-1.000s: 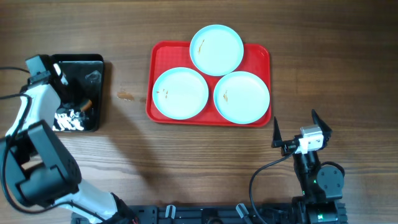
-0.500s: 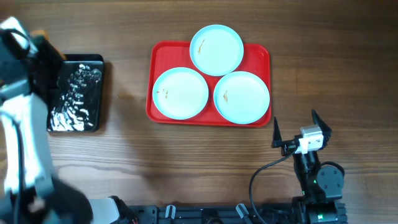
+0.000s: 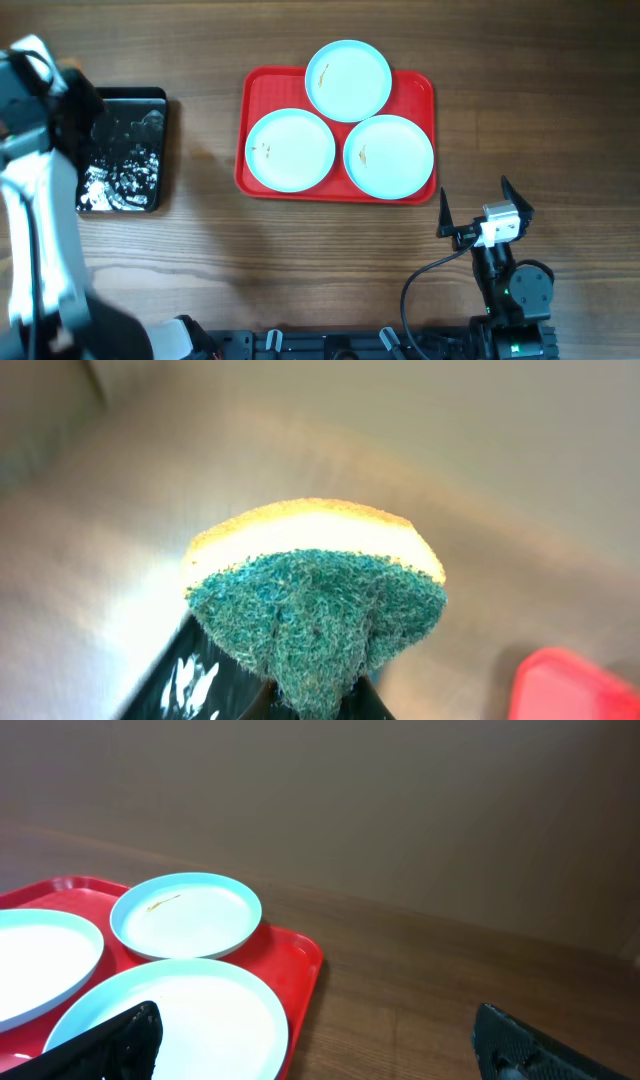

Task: Clean dirty plates on tray and stack at the side
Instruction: 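Keep scrubbing the sponge around the black tray to soak it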

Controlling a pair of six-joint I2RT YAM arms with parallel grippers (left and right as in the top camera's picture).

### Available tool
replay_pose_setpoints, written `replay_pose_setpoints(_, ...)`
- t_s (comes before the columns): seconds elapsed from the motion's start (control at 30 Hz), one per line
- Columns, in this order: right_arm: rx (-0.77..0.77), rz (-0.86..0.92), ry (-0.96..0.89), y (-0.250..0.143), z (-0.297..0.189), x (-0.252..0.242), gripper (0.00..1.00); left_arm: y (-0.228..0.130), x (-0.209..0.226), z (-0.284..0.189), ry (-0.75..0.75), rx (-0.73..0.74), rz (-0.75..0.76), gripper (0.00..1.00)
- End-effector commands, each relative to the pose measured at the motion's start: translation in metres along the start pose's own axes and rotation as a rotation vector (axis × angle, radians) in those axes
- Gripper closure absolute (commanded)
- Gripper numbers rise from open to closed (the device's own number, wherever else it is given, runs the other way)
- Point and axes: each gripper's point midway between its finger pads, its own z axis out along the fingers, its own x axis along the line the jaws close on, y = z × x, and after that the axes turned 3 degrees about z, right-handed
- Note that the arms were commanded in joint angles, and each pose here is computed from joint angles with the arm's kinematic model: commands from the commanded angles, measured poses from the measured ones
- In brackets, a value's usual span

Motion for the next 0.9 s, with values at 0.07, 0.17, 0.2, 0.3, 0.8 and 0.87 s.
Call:
replay_pose_setpoints(0.07,-0.012,0.003,-0.017,0.003,-0.001,-0.003,0.00,-0.065,0.008,0.040,0.013,0.189,0.004,0.96)
replay_pose_setpoints(0.17,-0.012,0.003,-0.017,0.003,-0.001,-0.003,0.00,-0.127,0.027,0.068,0.081,0.379,0.007,0.96)
replay_pose_setpoints(0.2,-0.012,0.002,-0.017,0.003,-0.001,-0.003,0.00,-0.139,0.033,0.072,0.107,0.422,0.007,0.96)
replay_pose_setpoints(0.3,-0.012,0.002,-0.017,0.003,-0.001,-0.003,0.00,-0.145,0.040,0.071,0.139,0.445,0.010,0.96)
replay_pose_setpoints(0.8,-0.012,0.000,-0.017,0.003,-0.001,-0.003,0.00,0.029,-0.014,-0.067,-0.061,-0.119,-0.216,0.87)
replay_pose_setpoints(0.87,-0.012,0.000,-0.017,0.003,-0.001,-0.003,0.00,0.015,-0.011,-0.061,-0.043,-0.067,-0.223,0.96)
